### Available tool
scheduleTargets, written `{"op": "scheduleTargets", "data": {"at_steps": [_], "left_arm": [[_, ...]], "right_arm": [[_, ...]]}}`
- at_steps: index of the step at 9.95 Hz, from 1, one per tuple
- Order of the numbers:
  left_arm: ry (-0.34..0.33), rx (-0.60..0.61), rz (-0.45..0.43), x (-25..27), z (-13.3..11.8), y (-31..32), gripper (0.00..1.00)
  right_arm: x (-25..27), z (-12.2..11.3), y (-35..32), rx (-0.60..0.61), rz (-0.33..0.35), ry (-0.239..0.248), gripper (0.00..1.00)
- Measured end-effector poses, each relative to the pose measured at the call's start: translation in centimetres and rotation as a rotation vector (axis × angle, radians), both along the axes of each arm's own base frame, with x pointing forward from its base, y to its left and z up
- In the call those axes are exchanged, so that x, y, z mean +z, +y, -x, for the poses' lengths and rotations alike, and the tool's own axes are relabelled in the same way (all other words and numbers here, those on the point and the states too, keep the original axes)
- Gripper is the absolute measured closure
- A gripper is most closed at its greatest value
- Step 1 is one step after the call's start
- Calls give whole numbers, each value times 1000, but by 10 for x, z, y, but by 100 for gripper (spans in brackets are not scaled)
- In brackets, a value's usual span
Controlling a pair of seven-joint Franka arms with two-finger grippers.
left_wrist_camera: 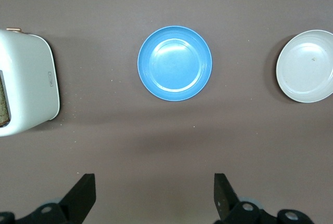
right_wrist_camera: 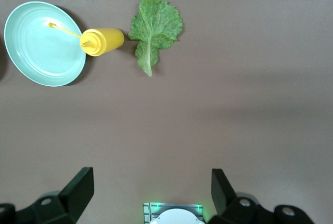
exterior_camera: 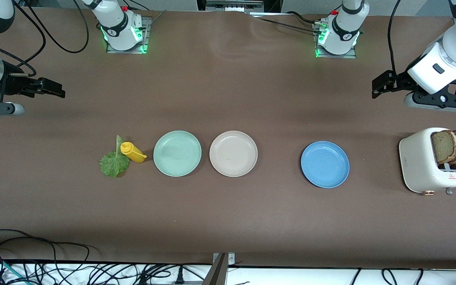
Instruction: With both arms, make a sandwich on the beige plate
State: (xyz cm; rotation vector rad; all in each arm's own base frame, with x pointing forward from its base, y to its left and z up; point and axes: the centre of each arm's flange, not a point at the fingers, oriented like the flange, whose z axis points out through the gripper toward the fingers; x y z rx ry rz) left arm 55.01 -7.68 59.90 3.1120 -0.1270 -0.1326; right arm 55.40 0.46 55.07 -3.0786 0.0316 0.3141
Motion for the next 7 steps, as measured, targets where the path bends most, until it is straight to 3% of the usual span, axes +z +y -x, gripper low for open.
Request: {"op": "scheduleTargets", "data": {"at_steps": [7], "left_arm": [[0, 0, 0, 0, 0, 0, 0]], "right_arm": [[-8, -1, 0, 0, 0, 15, 0]]}}
